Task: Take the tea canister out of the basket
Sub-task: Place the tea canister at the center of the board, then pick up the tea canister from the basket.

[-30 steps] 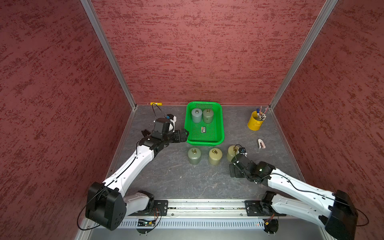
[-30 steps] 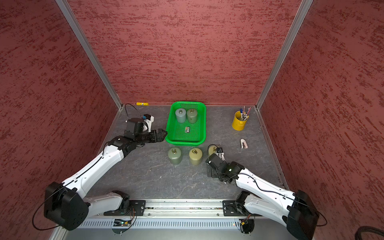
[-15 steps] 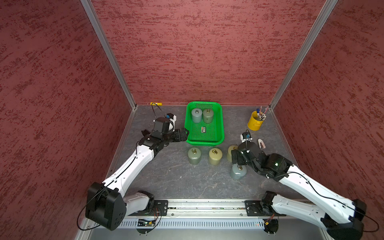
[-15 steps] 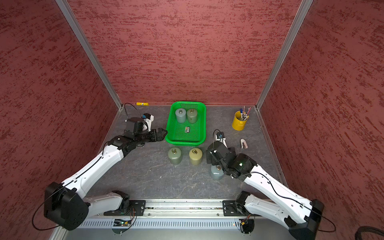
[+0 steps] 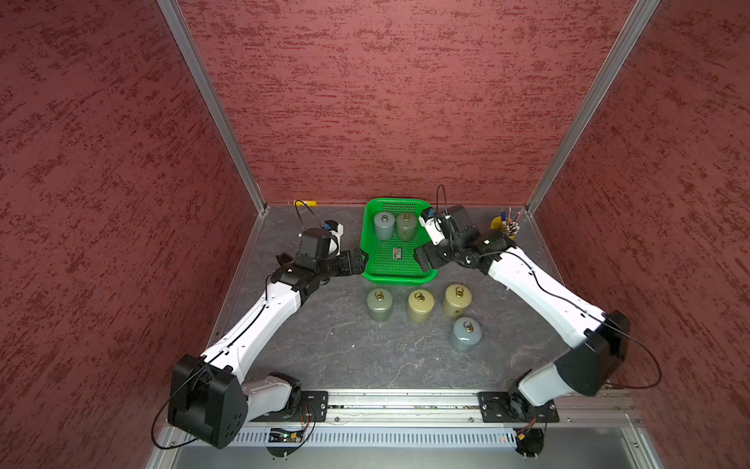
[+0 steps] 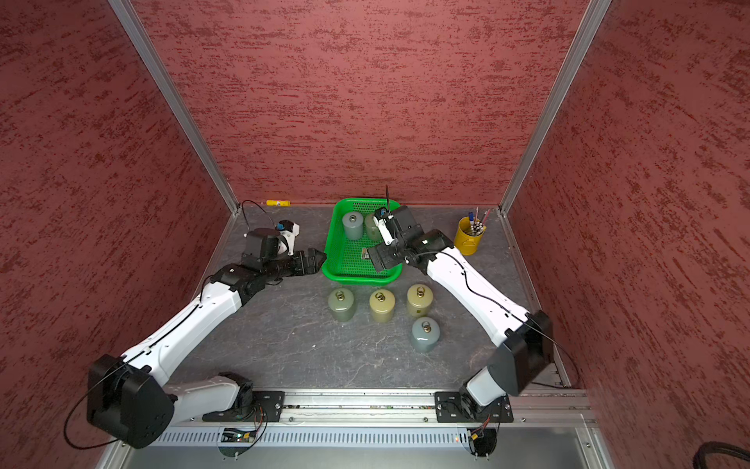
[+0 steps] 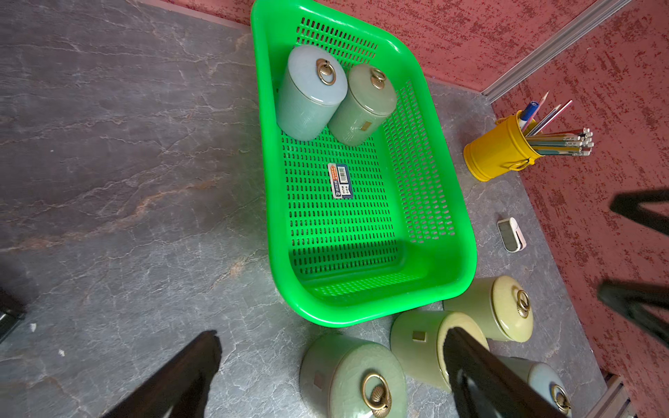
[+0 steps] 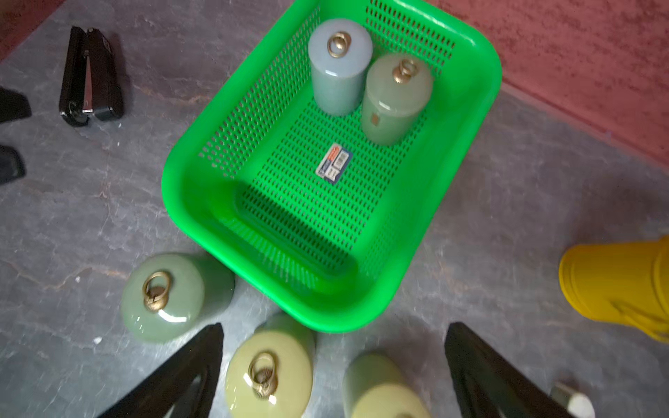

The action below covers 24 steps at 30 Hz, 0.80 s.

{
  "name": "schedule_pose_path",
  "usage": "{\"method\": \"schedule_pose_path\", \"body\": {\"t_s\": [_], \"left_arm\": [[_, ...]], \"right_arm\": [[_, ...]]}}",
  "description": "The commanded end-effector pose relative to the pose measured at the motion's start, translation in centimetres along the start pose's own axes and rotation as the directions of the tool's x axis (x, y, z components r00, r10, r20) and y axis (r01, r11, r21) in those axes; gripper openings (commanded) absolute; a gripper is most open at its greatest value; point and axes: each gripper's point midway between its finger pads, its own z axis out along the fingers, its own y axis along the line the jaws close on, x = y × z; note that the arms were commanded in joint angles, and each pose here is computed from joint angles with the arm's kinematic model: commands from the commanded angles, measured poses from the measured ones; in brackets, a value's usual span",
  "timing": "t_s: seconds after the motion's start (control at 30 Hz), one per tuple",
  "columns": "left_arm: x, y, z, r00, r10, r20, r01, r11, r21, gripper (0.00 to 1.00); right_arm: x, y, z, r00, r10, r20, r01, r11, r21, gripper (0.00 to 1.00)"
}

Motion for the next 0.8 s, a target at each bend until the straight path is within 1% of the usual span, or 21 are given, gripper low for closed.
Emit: {"method": "schedule_pose_path", "body": {"t_s": [0.0, 0.1, 0.2, 0.33, 0.43, 0.5, 0.57, 0.67, 0.77], "left_arm": [[-0.7, -0.1, -0.2, 1.0, -0.001, 0.011, 0.001, 1.0, 0.005, 1.0], [-0.5, 0.1, -0.1, 1.0, -0.001, 0.006, 0.001, 1.0, 0.004, 1.0], [-0.4, 0.2, 0.0, 1.0, -0.006, 0.003, 0.006, 1.0, 0.003, 1.0], [-0.1, 0.5, 0.2, 1.0, -0.02, 0.007, 0.02, 1.0, 0.002, 1.0], [0.2, 0.5, 0.4, 1.0, -0.024, 0.003, 0.024, 1.0, 0.007, 1.0], [0.3, 0.5, 0.6, 1.0, -0.023, -0.001, 0.023, 1.0, 0.008, 1.0], [0.4, 0.6, 0.7, 1.0, -0.019, -0.006, 0.019, 1.0, 0.003, 1.0], [0.4, 0.9, 1.0, 1.0, -0.015, -0.011, 0.015, 1.0, -0.006, 1.0], [0.4, 1.2, 1.3, 1.0, -0.018, -0.014, 0.018, 1.0, -0.009, 1.0]], "right_arm": [[-3.3, 0.5, 2.5, 0.995, -0.075, 0.059, 0.079, 0.995, -0.058, 0.99], [-5.5, -0.5, 5.0, 0.994, -0.07, 0.089, 0.075, 0.995, -0.06, 0.99], [-6.4, -1.7, 7.5, 0.995, -0.078, 0.063, 0.08, 0.996, -0.039, 0.99], [-7.8, -3.2, 10.6, 0.995, -0.085, 0.061, 0.085, 0.996, -0.011, 0.99], [-8.2, -4.3, 13.2, 0.997, -0.074, 0.025, 0.074, 0.997, 0.012, 0.99], [-8.4, -5.1, 14.8, 0.997, -0.078, -0.001, 0.078, 0.996, 0.049, 0.99], [-8.7, -5.7, 15.8, 0.997, -0.077, -0.013, 0.078, 0.995, 0.067, 0.99], [-9.0, -6.6, 17.2, 0.998, -0.064, 0.0, 0.064, 0.995, 0.078, 0.99], [-9.4, -7.4, 17.9, 0.999, -0.025, 0.022, 0.024, 0.998, 0.057, 0.99]]}}
